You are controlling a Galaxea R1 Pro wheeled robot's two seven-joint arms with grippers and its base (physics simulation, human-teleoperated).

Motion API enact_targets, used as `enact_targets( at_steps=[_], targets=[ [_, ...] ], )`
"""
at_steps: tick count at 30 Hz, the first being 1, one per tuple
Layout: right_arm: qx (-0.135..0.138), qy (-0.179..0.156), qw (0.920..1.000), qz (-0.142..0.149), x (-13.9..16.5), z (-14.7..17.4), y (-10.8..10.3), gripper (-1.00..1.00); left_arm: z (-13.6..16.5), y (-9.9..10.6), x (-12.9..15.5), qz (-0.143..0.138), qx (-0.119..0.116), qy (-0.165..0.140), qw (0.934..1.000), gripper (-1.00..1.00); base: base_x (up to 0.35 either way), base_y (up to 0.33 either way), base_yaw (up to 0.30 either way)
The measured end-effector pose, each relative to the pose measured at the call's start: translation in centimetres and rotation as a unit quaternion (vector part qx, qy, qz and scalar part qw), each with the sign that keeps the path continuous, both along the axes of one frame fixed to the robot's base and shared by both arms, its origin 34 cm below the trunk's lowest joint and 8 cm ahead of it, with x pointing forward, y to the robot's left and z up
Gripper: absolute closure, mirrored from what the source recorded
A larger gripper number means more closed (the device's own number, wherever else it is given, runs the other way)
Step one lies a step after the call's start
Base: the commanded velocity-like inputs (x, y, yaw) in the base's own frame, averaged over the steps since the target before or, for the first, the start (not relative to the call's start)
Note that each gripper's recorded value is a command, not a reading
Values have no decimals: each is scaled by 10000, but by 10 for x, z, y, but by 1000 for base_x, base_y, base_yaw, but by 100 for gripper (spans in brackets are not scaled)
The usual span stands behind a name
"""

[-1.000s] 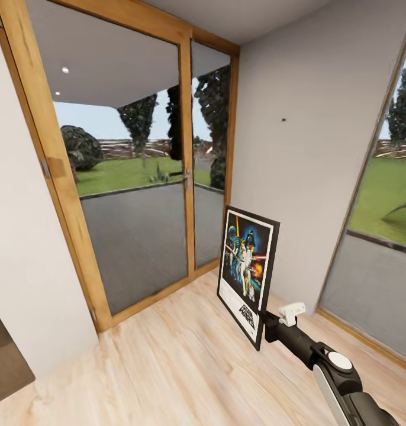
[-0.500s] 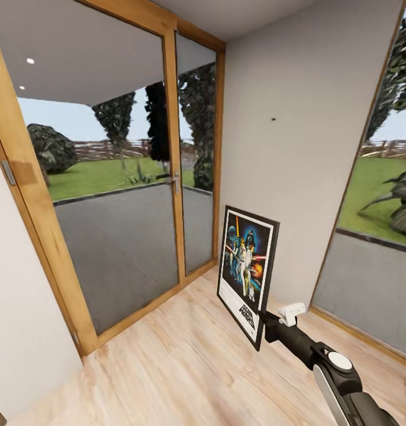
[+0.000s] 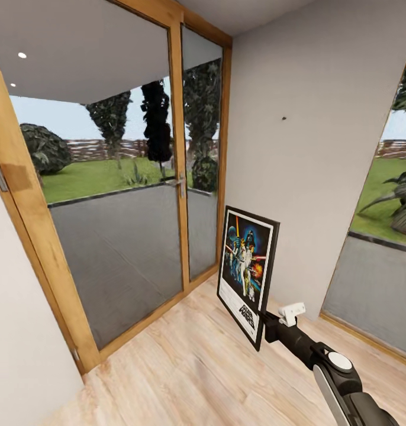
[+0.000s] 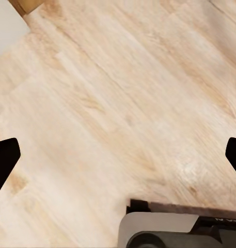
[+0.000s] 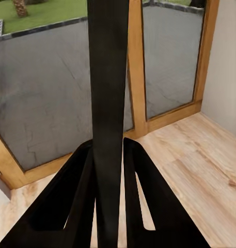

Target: Pick up the poster from the kitchen countertop and hang it on one of the wall nails in the kitchen.

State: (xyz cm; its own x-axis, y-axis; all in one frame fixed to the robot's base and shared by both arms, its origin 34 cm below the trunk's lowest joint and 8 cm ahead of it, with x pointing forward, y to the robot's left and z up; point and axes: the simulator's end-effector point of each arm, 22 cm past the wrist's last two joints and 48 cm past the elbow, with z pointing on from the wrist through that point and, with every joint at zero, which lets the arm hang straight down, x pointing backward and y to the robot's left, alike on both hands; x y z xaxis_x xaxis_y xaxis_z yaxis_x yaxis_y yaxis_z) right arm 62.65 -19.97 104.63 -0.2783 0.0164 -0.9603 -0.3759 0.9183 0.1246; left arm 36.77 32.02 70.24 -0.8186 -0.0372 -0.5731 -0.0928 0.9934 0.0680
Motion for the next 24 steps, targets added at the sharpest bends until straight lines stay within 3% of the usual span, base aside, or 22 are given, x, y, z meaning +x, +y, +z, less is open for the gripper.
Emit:
enact_targets(
  at_steps=[18,24],
  targets=[
    [1,-31,10000,2,0,3,0,100,2,0,2,4,-1,-34,10000,-100,246,253,-281],
    [5,-41,10000,1,0,4,0,100,2,0,2,6,0,-39,10000,-100,246,253,-94]
  ],
)
